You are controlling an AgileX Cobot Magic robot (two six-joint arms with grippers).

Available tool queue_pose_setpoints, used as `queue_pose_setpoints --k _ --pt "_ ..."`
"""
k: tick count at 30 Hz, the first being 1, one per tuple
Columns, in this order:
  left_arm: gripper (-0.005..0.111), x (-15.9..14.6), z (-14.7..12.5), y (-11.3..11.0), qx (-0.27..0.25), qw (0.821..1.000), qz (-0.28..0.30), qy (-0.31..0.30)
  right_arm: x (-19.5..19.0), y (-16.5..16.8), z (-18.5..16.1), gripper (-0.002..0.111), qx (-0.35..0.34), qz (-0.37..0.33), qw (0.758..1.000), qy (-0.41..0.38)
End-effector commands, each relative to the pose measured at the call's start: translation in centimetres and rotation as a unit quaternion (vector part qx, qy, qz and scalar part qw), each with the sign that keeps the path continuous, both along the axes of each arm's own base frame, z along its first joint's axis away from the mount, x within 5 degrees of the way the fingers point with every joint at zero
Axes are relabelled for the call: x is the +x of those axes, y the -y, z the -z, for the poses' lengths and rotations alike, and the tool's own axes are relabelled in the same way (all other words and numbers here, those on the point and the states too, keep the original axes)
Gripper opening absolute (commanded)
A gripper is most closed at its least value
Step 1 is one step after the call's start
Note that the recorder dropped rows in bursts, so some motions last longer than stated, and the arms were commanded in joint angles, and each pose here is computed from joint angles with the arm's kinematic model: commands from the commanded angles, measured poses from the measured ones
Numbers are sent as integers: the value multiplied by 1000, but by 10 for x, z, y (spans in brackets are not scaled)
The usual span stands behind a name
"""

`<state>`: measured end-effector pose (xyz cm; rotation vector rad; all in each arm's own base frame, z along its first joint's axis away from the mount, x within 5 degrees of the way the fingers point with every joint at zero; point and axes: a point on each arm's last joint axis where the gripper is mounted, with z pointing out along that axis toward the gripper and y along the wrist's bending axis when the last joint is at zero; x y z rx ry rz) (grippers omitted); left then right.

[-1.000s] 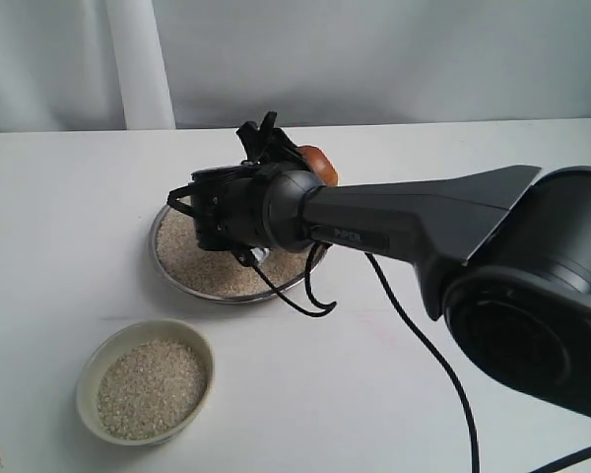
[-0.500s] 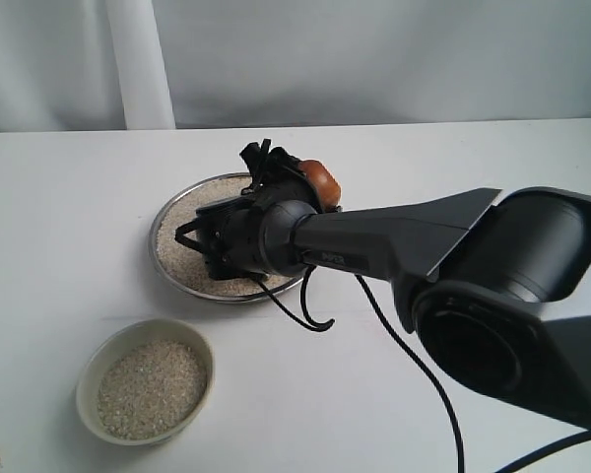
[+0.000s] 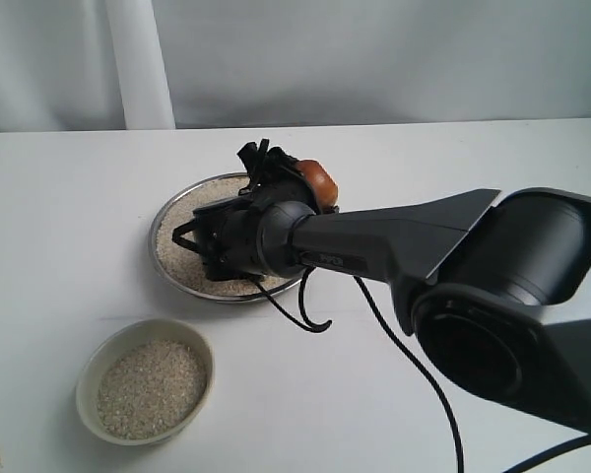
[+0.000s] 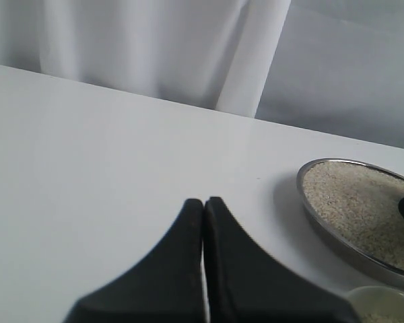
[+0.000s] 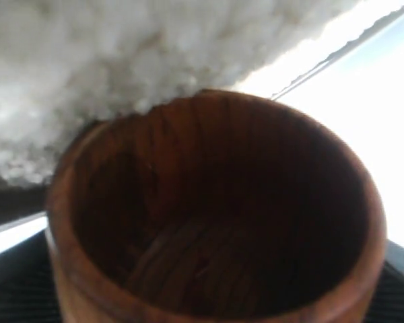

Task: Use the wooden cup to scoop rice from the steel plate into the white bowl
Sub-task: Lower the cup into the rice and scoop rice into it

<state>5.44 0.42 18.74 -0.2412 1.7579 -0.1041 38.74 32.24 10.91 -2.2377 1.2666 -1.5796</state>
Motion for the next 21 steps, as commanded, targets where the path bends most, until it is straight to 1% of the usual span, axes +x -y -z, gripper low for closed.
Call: queue_pose_setpoints --k 1,6,12,17,21 --pt "0 0 0 0 -2 1000 2 2 -11 -17 7 0 35 -32 999 -24" --pt "0 0 0 0 -2 1000 2 2 -15 -19 9 0 38 -32 998 -39" --pt "0 0 0 0 -2 1000 2 2 -18 -20 14 0 58 -25 996 -63" --pt "0 0 0 0 -2 1000 2 2 -17 -25 15 0 86 -41 993 -64" --pt "0 0 0 0 -2 1000 2 2 -19 -26 19 0 115 -33 989 -83"
